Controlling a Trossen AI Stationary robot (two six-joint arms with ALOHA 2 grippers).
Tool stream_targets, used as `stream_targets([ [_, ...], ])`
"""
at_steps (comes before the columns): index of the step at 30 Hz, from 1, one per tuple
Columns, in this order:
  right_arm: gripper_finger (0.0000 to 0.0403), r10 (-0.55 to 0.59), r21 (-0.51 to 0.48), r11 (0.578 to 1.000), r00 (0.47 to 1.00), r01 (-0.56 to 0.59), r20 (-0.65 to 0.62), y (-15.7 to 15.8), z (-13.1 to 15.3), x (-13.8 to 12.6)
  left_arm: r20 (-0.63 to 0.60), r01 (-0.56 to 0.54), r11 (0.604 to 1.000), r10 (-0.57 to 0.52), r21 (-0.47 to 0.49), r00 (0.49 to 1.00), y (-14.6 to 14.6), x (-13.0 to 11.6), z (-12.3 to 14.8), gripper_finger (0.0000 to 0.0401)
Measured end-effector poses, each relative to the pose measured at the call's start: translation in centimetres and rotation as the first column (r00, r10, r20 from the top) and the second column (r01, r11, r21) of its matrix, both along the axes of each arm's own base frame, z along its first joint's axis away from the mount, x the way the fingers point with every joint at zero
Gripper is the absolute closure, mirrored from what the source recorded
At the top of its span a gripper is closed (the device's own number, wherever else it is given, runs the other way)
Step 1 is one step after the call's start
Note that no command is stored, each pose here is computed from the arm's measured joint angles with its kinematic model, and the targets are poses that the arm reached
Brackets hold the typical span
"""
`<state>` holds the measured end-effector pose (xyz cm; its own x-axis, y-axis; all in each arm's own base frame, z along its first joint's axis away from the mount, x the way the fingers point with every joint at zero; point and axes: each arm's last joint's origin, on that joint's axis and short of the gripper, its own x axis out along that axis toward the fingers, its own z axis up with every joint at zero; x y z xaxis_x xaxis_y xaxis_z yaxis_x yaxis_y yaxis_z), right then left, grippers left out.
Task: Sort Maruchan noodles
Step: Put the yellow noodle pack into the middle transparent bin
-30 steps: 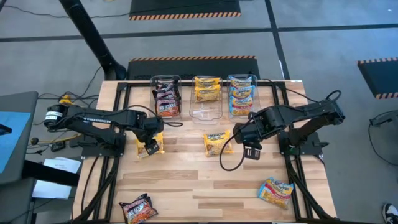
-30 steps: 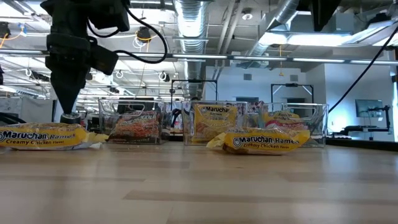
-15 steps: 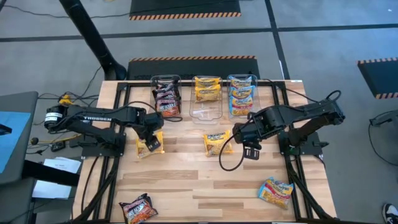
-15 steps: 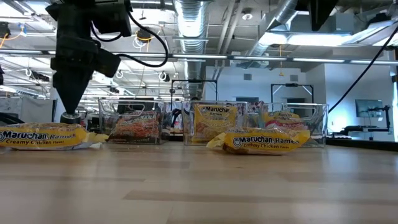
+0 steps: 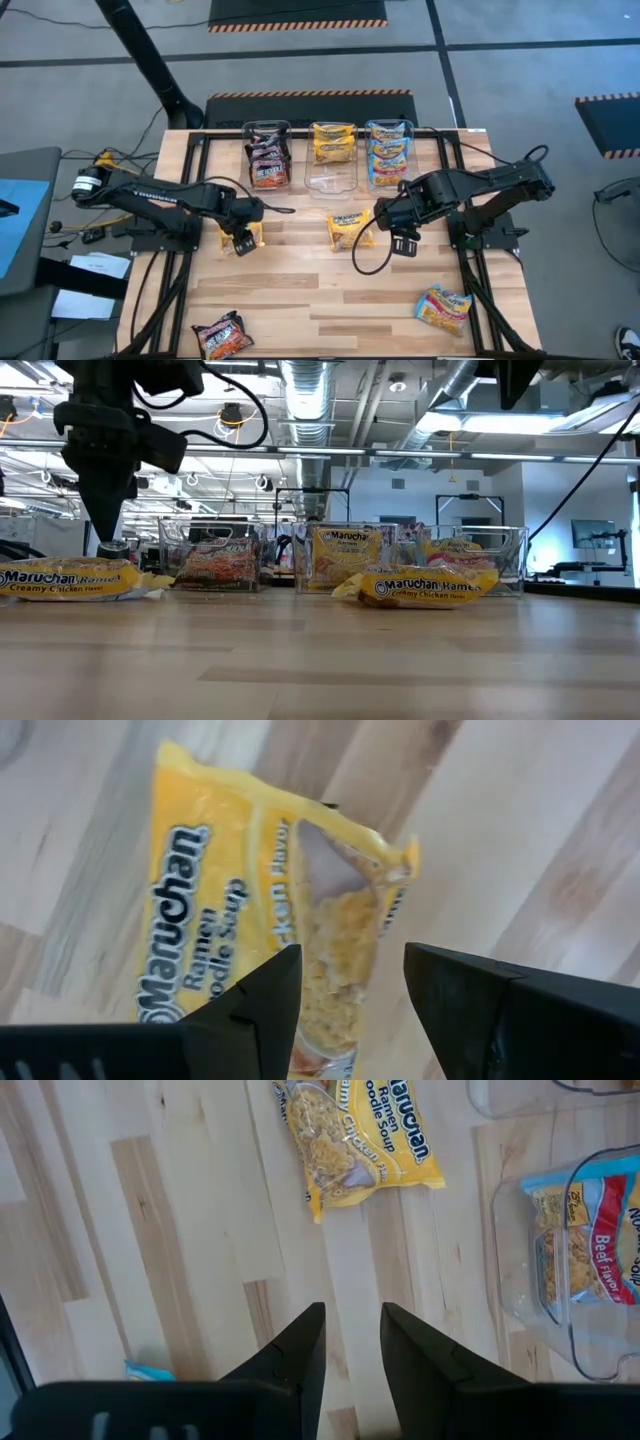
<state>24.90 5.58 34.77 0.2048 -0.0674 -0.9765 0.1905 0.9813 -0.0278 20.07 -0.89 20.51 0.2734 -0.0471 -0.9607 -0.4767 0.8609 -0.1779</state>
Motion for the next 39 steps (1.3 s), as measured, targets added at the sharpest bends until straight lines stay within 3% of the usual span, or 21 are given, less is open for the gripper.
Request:
stream_targets([
  [5,0.028,0.0,0.001,1.0,1.0,0.0,0.006,0.0,0.0,0.1,0.019,0.03,0.999,-0.03,0.018,0.999,-1.0,0.5,-0.3,0.0236],
  [18,0.028,0.0,0.006,1.0,1.0,0.0,0.024,0.1,0.0,0.2,-0.168,0.096,0.993,-0.084,0.066,0.982,-2.7,2.0,-3.9,0.0236],
  [27,0.028,0.0,0.006,1.0,1.0,0.0,0.027,0.1,0.0,0.3,-0.183,0.009,0.985,0.023,0.171,0.983,-3.2,2.1,-4.7,0.024],
  [32,0.028,0.0,0.009,1.0,0.999,0.0,0.037,0.1,0.1,0.4,-0.167,0.001,0.971,0.04,0.24,0.985,-3.8,1.9,-4.9,0.0286],
  [39,0.028,0.0,0.011,1.0,0.999,0.0,0.045,0.1,0.1,0.4,-0.141,0.02,0.968,0.016,0.252,0.99,-4.9,1.8,-4.9,0.038],
])
